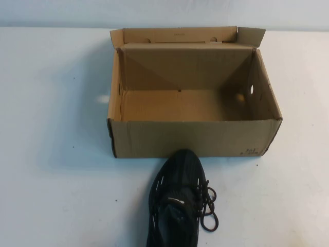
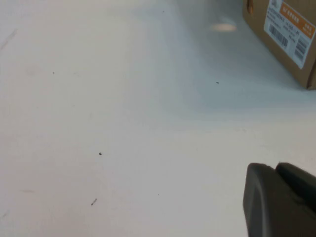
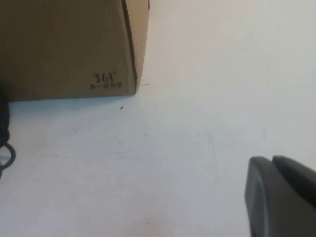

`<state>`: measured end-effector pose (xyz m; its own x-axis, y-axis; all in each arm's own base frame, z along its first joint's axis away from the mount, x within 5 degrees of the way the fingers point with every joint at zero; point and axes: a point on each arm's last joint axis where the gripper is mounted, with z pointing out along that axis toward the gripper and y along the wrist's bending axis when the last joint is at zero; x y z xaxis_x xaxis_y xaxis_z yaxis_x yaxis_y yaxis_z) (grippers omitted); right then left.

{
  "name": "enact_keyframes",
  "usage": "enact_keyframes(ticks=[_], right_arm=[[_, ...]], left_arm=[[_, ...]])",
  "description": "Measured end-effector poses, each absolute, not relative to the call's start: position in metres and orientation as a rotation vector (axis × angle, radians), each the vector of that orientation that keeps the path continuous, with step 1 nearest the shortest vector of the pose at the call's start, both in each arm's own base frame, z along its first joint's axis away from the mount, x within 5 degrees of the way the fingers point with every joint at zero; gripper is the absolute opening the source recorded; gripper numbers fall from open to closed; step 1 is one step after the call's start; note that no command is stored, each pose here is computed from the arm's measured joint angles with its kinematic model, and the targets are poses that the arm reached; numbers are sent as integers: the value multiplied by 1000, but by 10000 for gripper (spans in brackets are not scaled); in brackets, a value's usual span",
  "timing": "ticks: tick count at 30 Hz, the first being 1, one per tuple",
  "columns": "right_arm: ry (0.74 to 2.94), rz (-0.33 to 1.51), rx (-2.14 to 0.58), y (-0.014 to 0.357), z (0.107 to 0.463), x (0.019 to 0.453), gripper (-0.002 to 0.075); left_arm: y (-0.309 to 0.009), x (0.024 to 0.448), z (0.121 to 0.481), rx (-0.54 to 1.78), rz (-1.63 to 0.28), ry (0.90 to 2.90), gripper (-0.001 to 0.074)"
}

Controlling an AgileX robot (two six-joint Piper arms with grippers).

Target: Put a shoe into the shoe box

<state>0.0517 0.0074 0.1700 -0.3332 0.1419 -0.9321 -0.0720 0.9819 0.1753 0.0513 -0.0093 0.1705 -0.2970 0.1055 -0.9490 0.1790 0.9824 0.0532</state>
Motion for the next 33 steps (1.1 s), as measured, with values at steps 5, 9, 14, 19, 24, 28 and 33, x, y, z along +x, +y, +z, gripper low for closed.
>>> enact_keyframes(ticks=[5, 9, 14, 19, 24, 28, 33], right_arm=[[1898, 217, 50, 7, 170, 52, -16], [1898, 217, 50, 7, 170, 52, -16], [1898, 217, 50, 7, 170, 52, -16], [1898, 217, 50, 7, 170, 52, -16], [1854, 218, 49, 7, 174, 53, -16], [1726, 223, 45, 7, 185, 55, -16], [1519, 235, 42, 7, 204, 56, -16]], left_arm=[[-9, 51, 170, 206, -73, 1876, -1], [-9, 51, 170, 207, -71, 1876, 0], [-9, 51, 170, 211, -68, 1875, -1], [-9, 51, 171, 210, -68, 1872, -1], [-9, 51, 171, 206, -74, 1870, -1], [-9, 53, 175, 197, -78, 1829, 2], [-9, 55, 187, 153, -95, 1686, 1]])
